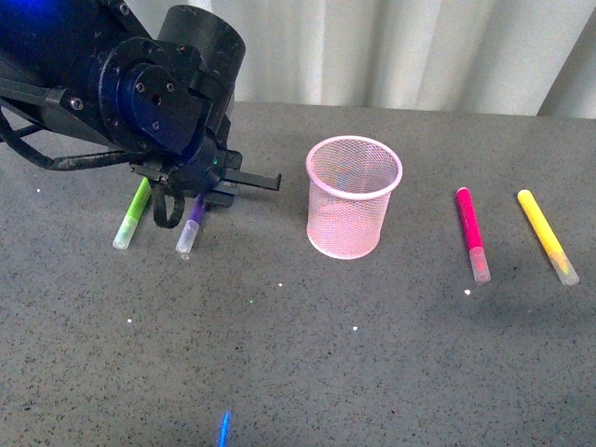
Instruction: Insert purple and pink pens into pink cup
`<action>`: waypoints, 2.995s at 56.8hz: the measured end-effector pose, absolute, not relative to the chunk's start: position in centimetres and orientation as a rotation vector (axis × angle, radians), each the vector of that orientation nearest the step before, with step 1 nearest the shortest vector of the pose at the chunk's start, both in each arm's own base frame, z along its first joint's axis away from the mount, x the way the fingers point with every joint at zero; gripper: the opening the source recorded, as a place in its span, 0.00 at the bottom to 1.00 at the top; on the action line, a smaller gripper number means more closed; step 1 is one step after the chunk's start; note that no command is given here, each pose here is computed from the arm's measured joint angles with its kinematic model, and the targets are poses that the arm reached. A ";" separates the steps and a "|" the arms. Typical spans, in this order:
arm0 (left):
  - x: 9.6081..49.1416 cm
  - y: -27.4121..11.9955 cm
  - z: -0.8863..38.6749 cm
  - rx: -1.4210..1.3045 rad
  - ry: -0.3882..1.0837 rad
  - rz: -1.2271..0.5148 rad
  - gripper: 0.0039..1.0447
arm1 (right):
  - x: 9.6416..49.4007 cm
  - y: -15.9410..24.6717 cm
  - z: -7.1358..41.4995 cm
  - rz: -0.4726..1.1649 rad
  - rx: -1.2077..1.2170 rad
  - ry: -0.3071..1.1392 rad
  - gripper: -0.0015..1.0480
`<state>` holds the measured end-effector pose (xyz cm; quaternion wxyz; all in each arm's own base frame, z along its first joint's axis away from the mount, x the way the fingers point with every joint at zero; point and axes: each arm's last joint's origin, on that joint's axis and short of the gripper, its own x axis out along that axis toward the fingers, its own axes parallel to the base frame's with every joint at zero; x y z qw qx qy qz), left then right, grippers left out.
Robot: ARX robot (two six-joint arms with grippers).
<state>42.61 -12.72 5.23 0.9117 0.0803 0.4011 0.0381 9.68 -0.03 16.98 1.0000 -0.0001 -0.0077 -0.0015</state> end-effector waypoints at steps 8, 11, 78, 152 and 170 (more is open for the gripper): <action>42.3 -12.7 7.3 0.050 0.767 0.114 0.12 | 9.7 0.0 17.0 -0.003 0.000 -0.015 0.93; 42.2 -12.9 9.1 -0.012 0.724 0.114 0.12 | 9.7 0.0 17.0 -0.003 0.000 -0.015 0.93; 35.4 -22.8 10.7 -0.588 0.095 -0.206 0.11 | 9.7 0.0 17.0 -0.003 0.000 -0.015 0.93; 27.7 -6.4 23.1 -0.450 0.124 -0.258 0.94 | 9.7 0.0 17.0 -0.003 0.000 -0.015 0.93; 20.5 2.2 24.2 -0.413 0.093 -0.143 0.94 | 9.7 0.0 17.0 -0.003 0.000 -0.015 0.93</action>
